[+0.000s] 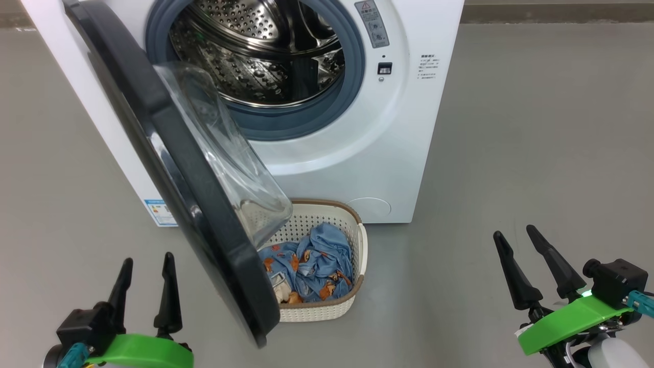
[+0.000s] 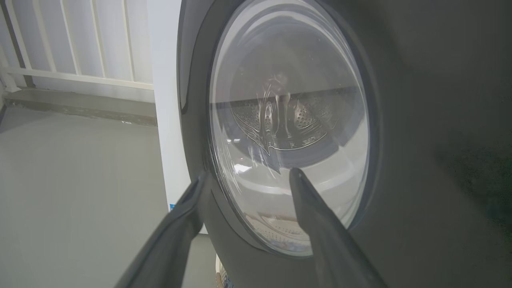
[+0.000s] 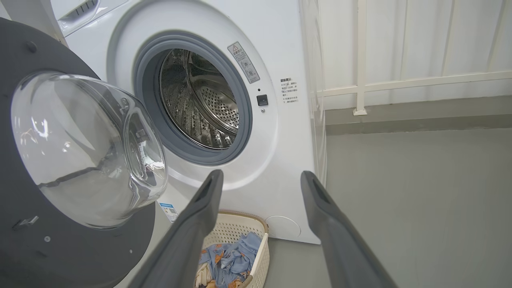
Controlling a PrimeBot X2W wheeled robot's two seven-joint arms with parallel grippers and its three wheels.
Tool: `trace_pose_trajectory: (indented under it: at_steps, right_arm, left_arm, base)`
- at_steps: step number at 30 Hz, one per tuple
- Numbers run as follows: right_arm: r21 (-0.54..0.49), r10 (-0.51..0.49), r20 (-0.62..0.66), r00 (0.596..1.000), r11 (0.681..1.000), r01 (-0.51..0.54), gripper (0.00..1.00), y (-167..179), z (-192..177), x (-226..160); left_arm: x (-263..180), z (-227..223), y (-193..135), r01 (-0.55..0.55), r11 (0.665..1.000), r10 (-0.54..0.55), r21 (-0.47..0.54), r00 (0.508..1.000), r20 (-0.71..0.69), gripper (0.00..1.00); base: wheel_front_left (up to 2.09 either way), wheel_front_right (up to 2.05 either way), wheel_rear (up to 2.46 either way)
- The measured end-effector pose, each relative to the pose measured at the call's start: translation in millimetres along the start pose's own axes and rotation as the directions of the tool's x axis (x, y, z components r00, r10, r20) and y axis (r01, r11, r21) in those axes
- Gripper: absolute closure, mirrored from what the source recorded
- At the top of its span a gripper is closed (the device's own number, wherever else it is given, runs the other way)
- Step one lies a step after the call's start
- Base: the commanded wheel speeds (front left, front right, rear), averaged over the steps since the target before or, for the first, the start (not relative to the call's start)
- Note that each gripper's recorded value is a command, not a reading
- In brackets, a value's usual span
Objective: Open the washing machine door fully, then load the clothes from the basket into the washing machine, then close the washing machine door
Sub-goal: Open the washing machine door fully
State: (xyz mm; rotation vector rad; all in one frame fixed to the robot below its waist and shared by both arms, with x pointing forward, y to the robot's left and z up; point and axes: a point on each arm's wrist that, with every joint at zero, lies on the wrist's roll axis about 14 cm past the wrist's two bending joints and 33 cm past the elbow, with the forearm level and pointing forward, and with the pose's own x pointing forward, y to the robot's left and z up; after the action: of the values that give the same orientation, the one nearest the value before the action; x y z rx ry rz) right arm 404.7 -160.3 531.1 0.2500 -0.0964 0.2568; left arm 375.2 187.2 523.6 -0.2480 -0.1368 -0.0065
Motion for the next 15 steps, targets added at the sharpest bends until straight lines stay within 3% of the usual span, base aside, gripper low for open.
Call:
trace_pose_trajectory:
  at_steps: [8,9,10,12,15]
  right_arm:
    - [0.005,-0.005,0.011,1.000,1.000,0.005,0.00,0.3,3.2,-1.5]
    - [0.005,-0.005,0.013,1.000,1.000,0.005,0.00,0.4,3.6,-1.7]
    - [0.005,-0.006,0.013,1.000,1.000,0.006,0.00,0.4,3.8,-1.8]
    - [0.005,-0.006,0.014,1.000,1.000,0.006,0.00,0.2,4.0,-1.8]
    - [0.006,-0.005,0.013,1.000,1.000,0.005,0.00,0.5,3.8,-1.4]
  left_arm:
    - [0.6,1.7,-2.1,0.008,1.000,-0.008,-0.001,1.000,0.005,0.00]
    - [0.6,1.9,-2.5,0.010,1.000,-0.010,-0.001,1.000,0.006,0.10]
    - [0.6,2.1,-2.7,0.011,1.000,-0.011,-0.001,1.000,0.006,0.55]
    - [0.6,2.2,-2.8,0.012,1.000,-0.012,-0.001,1.000,0.007,1.00]
    - [1.7,6.1,-3.6,0.015,1.000,-0.015,0.002,1.000,0.019,1.00]
  base:
    - [0.00,0.00,0.00]
    - [0.00,0.00,0.00]
    - [0.00,0.00,0.00]
    - [0.00,0.00,0.00]
    - [0.00,0.00,0.00]
